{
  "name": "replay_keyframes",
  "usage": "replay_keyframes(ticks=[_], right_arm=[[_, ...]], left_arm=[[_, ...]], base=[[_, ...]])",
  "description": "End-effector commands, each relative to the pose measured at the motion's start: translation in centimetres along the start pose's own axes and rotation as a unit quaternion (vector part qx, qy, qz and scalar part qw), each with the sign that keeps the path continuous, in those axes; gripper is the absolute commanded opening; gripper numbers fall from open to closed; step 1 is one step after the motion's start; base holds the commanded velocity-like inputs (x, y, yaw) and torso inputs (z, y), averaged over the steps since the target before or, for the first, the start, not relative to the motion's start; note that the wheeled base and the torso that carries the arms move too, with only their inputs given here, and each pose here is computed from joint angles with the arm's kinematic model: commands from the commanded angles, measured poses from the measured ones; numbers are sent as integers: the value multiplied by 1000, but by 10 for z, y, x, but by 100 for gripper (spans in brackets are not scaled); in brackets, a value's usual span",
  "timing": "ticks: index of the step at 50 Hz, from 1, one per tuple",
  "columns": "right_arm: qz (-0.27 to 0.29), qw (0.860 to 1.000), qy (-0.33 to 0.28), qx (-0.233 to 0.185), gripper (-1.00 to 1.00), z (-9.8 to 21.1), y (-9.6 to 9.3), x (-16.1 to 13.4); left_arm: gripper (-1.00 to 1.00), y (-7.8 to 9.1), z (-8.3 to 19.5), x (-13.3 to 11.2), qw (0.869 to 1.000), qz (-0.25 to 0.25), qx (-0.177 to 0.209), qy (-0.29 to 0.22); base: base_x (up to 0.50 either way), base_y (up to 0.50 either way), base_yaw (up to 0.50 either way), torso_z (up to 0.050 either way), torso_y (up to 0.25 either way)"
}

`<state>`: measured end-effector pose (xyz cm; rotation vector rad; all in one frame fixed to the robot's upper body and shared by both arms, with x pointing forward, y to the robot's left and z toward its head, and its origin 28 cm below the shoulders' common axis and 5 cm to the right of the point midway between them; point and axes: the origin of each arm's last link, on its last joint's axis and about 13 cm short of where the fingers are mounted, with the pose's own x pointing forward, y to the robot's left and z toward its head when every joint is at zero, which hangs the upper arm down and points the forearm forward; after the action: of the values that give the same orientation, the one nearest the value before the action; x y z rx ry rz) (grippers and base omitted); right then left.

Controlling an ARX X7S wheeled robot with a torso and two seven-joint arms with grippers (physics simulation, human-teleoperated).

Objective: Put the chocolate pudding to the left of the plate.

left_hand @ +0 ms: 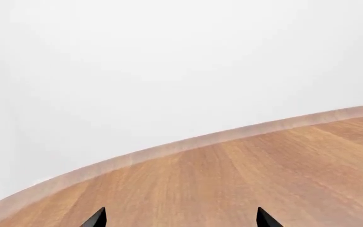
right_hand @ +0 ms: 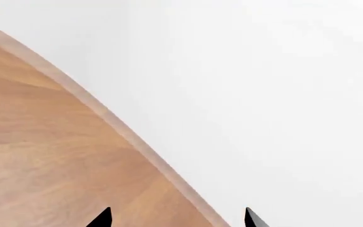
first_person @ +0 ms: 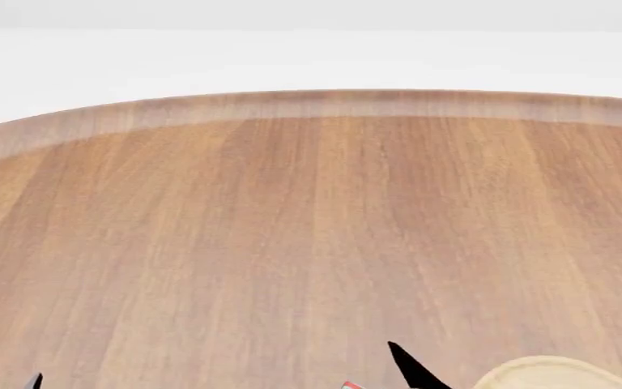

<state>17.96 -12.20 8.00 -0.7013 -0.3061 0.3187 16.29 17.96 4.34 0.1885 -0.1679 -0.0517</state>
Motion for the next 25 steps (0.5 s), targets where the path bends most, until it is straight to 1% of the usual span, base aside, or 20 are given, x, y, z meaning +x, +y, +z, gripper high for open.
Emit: replay_keyframes(ticks=[1, 2, 3, 4, 5, 7, 8, 10, 11, 12, 13, 14, 16, 17, 18, 19, 21, 22, 25], right_arm=[[-86, 995, -33, 24, 100, 10, 47, -9], [-90, 995, -34, 38, 100, 11, 48, -9], [-90, 995, -34, 38, 100, 11, 48, -9], [-106, 992, -40, 58, 100, 14, 49, -9], [-114, 989, -47, 80, 100, 16, 49, -10], [-126, 985, -44, 106, 100, 18, 49, -11], [-134, 983, -43, 119, 100, 20, 48, -14], [-136, 981, -46, 127, 100, 22, 49, -18], [-133, 982, -46, 125, 100, 23, 49, -19], [-139, 979, -54, 137, 100, 26, 50, -23], [-141, 979, -54, 138, 100, 27, 50, -25], [-152, 974, -64, 153, 100, 31, 48, -28], [-159, 970, -77, 165, 100, 36, 46, -33], [-160, 969, -80, 170, 100, 37, 46, -34], [-175, 966, -95, 165, 100, 42, 45, -39], [-179, 965, -97, 162, 100, 42, 45, -40], [-189, 962, -105, 170, 100, 46, 42, -44], [-189, 959, -115, 179, 100, 50, 40, -48], [-191, 958, -119, 175, 100, 54, 38, -52]], left_arm=[[100, 0, 10, -9, 1000, 4, -11, -29], [100, 1, 11, -9, 999, 9, -9, -32], [100, 1, 11, -9, 999, 9, -9, -32], [100, 1, 13, -10, 999, 13, -5, -37], [100, 2, 14, -11, 999, 13, -10, -40], [100, 2, 17, -14, 999, 12, -15, -45], [100, 3, 24, -19, 998, 11, -22, -58], [100, 3, 27, -22, 997, 20, -10, -71], [100, 3, 27, -22, 997, 23, -10, -74], [100, 3, 29, -25, 997, 21, -14, -78], [100, 3, 30, -26, 996, 20, -19, -82], [100, 4, 35, -29, 995, 23, -21, -95], [100, 4, 40, -34, 992, 31, -18, -119], [100, 5, 42, -36, 992, 38, -13, -122], [100, 6, 46, -39, 989, 45, -16, -141], [100, 6, 48, -41, 988, 48, -15, -147], [100, 7, 51, -44, 986, 52, -19, -158], [100, 9, 56, -49, 983, 53, -28, -176], [100, 11, 61, -55, 980, 58, -28, -188]], base=[[0, 0, 0, 0, 0], [0, 0, 0, 0, 0], [0, 0, 0, 0, 0], [0, 0, 0, 0, 0], [0, 0, 0, 0, 0], [0, 0, 0, 0, 0], [0, 0, 0, 0, 0], [0, 0, 0, 0, 0], [0, 0, 0, 0, 0], [0, 0, 0, 0, 0], [0, 0, 0, 0, 0], [0, 0, 0, 0, 0], [0, 0, 0, 0, 0], [0, 0, 0, 0, 0], [0, 0, 0, 0, 0], [0, 0, 0, 0, 0], [0, 0, 0, 0, 0], [0, 0, 0, 0, 0], [0, 0, 0, 0, 0]])
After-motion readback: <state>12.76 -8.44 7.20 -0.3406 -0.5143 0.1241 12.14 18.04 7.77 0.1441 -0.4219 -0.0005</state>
